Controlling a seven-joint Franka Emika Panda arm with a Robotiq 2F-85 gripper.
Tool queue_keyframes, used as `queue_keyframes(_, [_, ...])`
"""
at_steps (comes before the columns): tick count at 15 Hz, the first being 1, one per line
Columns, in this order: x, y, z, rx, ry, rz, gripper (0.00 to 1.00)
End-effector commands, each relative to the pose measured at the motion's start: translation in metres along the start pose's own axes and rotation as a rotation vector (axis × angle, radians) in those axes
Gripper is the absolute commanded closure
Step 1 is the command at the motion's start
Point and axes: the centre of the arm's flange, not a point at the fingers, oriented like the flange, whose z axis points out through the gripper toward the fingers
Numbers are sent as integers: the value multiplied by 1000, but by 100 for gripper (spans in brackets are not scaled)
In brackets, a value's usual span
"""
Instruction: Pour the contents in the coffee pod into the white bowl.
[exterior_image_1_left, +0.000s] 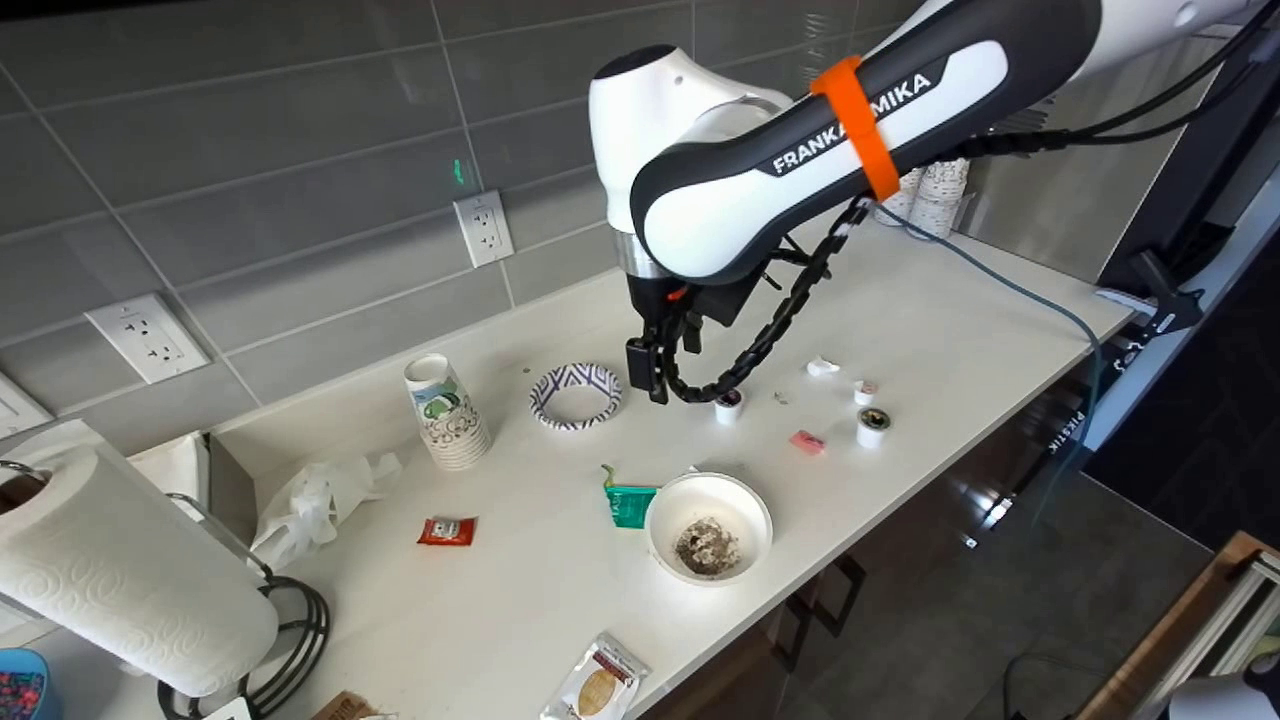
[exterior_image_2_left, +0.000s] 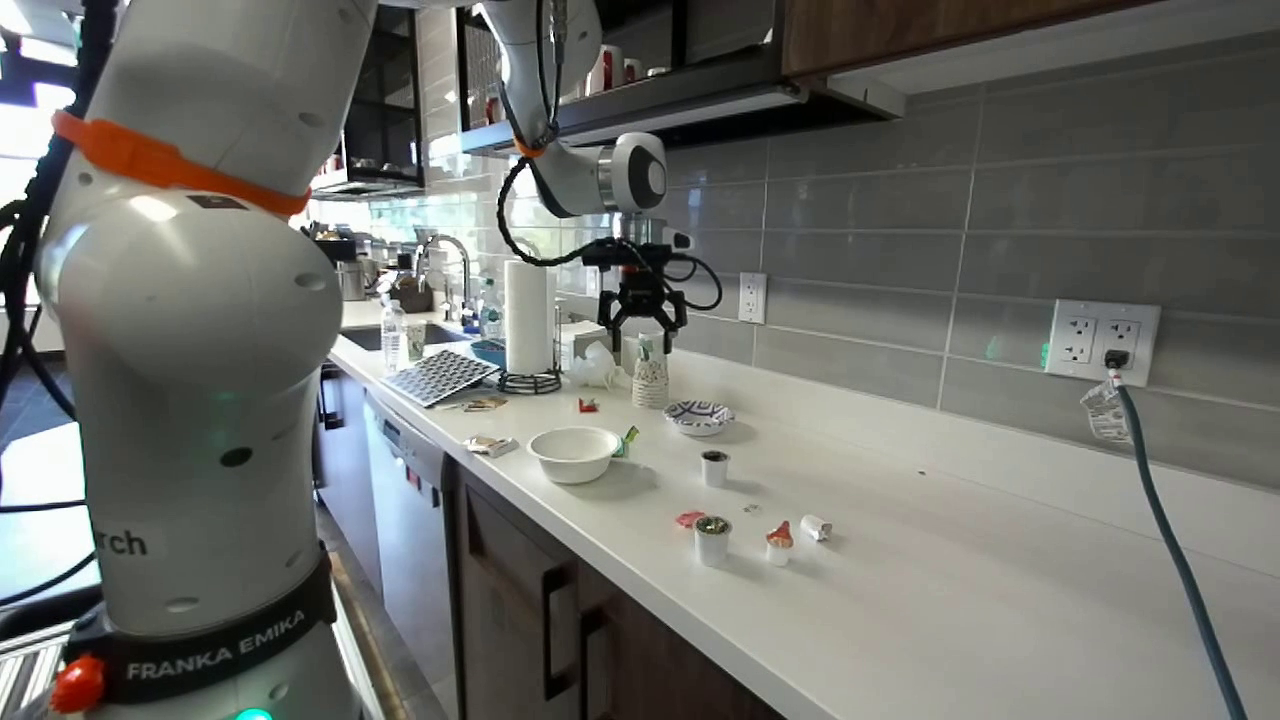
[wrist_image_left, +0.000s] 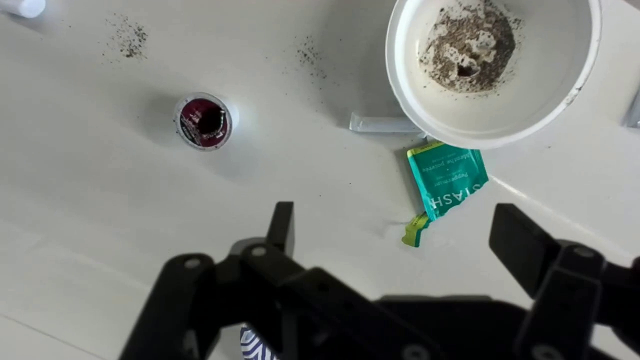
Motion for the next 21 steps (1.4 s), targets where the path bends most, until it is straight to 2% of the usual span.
queue_keyframes(1, [0, 0, -1, 0, 1, -1, 0])
queue_keyframes(10, [34, 2, 32, -37, -105, -61, 0])
queue_keyframes(16, [54, 19, 64, -122, -226, -106, 0])
queue_keyframes(21, [72, 25, 93, -183, -291, -168, 0])
